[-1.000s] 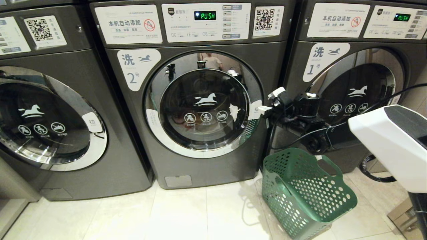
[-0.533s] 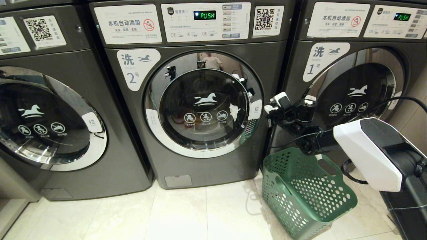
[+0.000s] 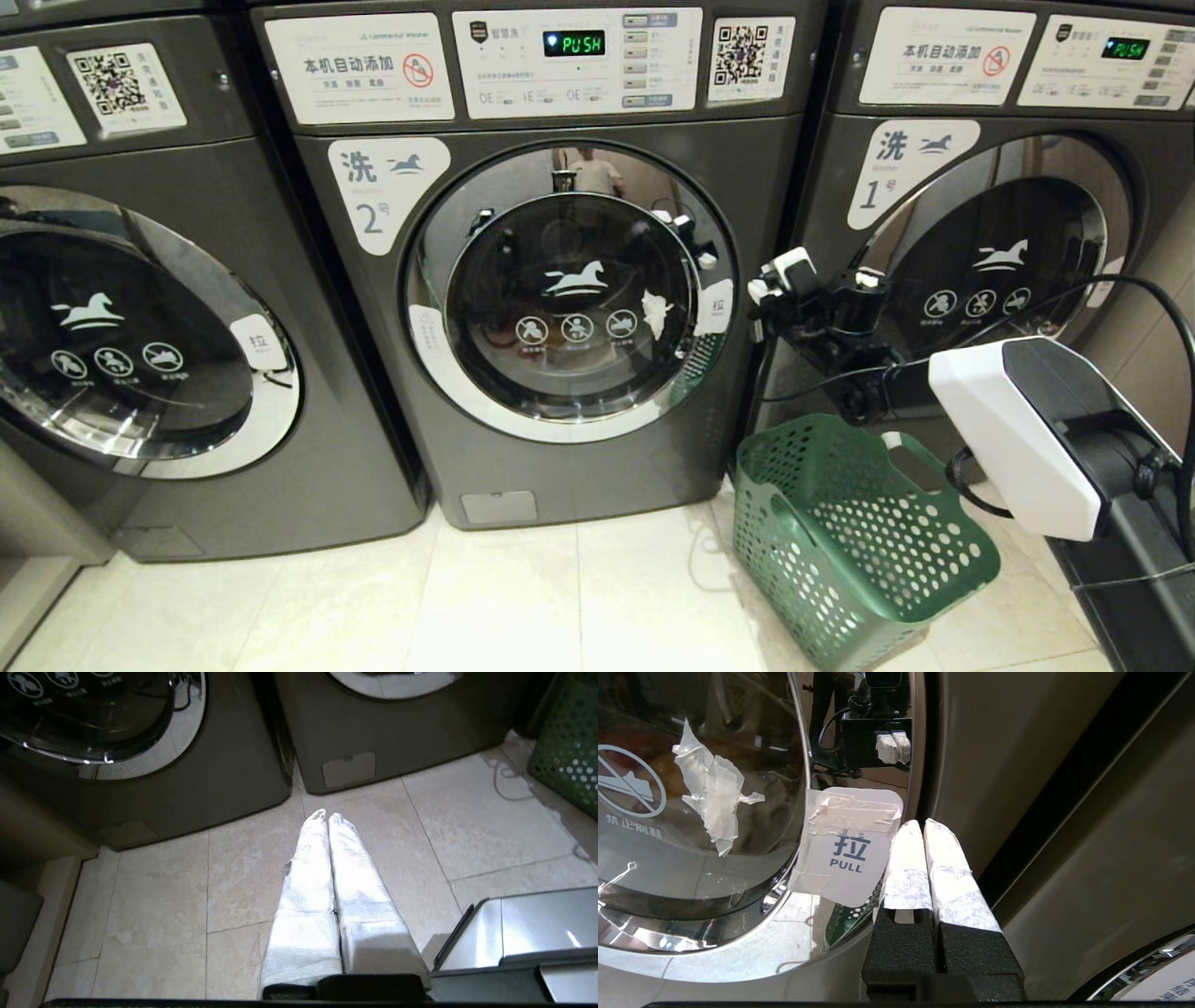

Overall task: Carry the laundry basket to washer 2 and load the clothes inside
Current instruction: Press the washing machine door tightly with the right hand

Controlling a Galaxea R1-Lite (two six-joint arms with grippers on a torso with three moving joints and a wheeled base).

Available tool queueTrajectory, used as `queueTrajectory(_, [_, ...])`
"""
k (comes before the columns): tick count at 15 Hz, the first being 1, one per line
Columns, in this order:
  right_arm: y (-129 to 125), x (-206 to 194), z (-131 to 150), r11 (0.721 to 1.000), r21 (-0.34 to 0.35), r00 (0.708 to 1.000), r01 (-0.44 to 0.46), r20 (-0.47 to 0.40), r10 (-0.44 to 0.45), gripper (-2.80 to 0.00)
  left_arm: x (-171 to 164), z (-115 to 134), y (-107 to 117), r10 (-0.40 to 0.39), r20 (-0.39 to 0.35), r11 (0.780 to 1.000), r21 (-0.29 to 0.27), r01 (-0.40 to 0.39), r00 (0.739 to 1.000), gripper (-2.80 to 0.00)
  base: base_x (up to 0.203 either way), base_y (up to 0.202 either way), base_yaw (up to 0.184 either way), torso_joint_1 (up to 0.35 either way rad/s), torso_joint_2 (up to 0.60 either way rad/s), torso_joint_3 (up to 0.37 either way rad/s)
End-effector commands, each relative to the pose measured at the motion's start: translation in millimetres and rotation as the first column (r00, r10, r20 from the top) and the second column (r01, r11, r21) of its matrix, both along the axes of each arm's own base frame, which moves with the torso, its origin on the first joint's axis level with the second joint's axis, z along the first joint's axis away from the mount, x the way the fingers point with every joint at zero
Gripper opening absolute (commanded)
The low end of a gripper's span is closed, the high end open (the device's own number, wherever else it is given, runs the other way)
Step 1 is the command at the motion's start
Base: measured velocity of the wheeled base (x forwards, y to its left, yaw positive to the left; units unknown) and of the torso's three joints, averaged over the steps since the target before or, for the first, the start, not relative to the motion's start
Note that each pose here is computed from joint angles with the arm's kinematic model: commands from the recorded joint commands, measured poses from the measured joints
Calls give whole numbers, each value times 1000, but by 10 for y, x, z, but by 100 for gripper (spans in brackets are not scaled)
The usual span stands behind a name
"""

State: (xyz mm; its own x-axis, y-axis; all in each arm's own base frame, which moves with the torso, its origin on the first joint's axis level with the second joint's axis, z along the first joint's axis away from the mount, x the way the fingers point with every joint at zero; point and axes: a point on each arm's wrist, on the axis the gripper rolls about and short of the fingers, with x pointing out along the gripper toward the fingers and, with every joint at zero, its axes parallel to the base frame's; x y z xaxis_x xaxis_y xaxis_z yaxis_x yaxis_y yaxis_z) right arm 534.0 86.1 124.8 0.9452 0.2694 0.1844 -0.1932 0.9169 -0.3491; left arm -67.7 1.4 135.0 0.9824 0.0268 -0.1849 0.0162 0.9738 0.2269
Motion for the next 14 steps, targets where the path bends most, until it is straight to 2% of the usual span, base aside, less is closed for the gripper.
queueTrajectory(1, [-28,-19,84,1000,2,1000,4,21,-4,-280,33,-234,-4,-2,-30,1000,6,2,1000,-280,0,0,0,0,0,0])
queueTrajectory(2, [-31,-42,143,1000,4,1000,4,29,-4,-280,55,-273,-6,0,-40,1000,-25,-1,999,-280,0,0,0,0,0,0])
queueTrajectory(3, [-38,-83,220,1000,4,999,5,34,-5,-280,92,-284,-11,-16,-16,998,-59,15,1000,-280,0,0,0,0,0,0])
queueTrajectory(6, [-57,-176,370,1000,4,999,7,42,-7,-280,320,-431,-30,-86,116,990,-106,98,990,-280,0,0,0,0,0,0])
queueTrajectory(7, [-91,-194,405,1000,4,999,12,43,-12,-280,385,-462,-34,-99,192,986,-111,122,976,-280,0,0,0,0,0,0])
queueTrajectory(8, [-127,-208,420,1000,5,999,18,41,-18,-280,419,-487,-36,-103,236,982,-129,137,966,-280,0,0,0,0,0,0])
queueTrajectory(10, [-139,-223,370,1000,6,999,19,25,-19,-280,433,-506,-33,-90,247,983,-134,126,965,-280,0,0,0,0,0,0])
queueTrajectory(11, [-133,-229,359,1000,2,999,20,29,-20,-280,446,-549,-27,-65,230,986,-137,98,971,-280,0,0,0,0,0,0])
queueTrajectory(12, [-122,-243,344,1000,-3,999,19,30,-18,-280,453,-594,-18,-20,200,985,-164,53,980,-280,0,0,0,0,0,0])
queueTrajectory(14, [-89,-306,328,1000,-15,1000,13,24,-12,-280,454,-603,-16,-9,194,985,-170,43,981,-280,0,0,0,0,0,0])
